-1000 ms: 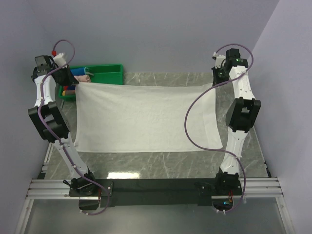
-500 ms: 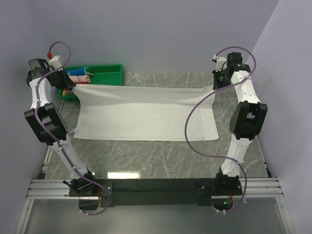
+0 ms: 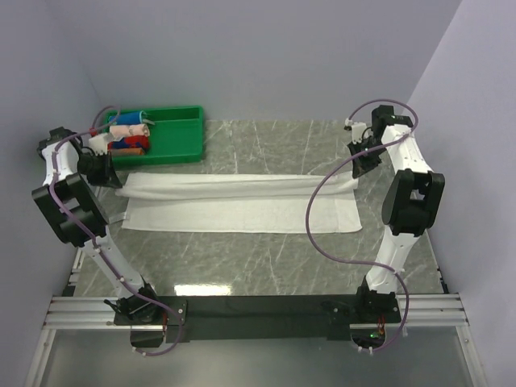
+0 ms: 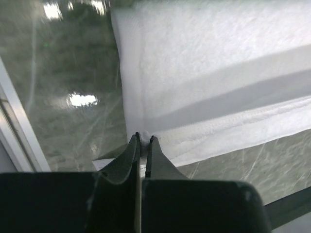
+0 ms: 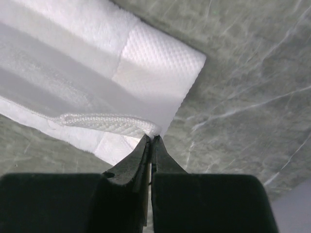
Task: Roll the towels
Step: Fold the towel
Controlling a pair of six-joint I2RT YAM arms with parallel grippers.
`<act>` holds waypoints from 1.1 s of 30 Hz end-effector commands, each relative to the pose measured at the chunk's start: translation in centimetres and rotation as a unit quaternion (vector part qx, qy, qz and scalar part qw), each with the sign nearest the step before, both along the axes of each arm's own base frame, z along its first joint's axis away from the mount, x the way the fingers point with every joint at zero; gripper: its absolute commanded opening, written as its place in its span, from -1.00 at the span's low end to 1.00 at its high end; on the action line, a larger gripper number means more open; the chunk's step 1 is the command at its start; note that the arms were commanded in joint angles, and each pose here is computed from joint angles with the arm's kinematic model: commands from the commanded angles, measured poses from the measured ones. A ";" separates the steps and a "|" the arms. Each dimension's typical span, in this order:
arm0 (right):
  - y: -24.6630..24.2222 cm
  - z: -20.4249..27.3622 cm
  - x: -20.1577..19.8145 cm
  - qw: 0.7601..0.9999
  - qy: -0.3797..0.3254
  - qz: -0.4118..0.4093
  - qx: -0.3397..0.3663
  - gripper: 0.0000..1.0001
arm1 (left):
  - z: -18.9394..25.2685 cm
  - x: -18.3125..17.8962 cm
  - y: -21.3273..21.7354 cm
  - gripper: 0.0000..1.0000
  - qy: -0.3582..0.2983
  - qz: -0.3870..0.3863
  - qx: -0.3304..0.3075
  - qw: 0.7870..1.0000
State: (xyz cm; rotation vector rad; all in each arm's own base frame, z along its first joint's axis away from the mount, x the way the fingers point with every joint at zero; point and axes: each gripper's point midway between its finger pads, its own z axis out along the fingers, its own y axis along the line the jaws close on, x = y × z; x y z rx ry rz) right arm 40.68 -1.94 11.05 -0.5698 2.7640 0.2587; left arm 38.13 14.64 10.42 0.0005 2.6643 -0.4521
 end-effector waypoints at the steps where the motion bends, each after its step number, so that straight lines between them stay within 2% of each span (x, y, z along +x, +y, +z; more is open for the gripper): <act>1: -2.9 -1.6 -2.8 0.997 0.063 0.007 -0.046 -1.00 | -0.1 -2.1 2.1 -0.99 0.020 -0.001 0.067 0.998; 8: -2.1 -3.9 -5.1 0.992 0.127 0.018 -0.020 -1.00 | -2.2 -1.7 2.3 -0.99 0.045 0.027 0.055 0.997; 11: -1.8 -4.1 -5.9 0.989 0.146 0.022 -0.010 -1.00 | -1.2 -1.1 1.7 -0.99 0.033 0.033 0.038 0.998; 14: -1.9 -2.8 -6.0 0.991 0.135 0.021 0.001 -1.00 | -0.2 -1.4 1.7 -0.99 0.042 0.029 0.034 0.998; 20: -3.2 -2.7 -7.9 0.989 0.149 0.022 -0.014 -1.00 | 0.8 -3.2 2.2 -0.99 0.063 -0.003 0.066 0.996; 27: -3.1 -7.1 -9.3 0.979 0.204 -0.014 -0.023 -1.00 | -4.2 -5.3 1.4 -0.99 0.100 -0.010 0.090 0.991; 33: -3.7 -9.2 -9.1 0.973 0.224 -0.030 -0.046 -1.00 | -7.0 -3.7 2.3 -0.99 0.104 0.024 0.100 0.989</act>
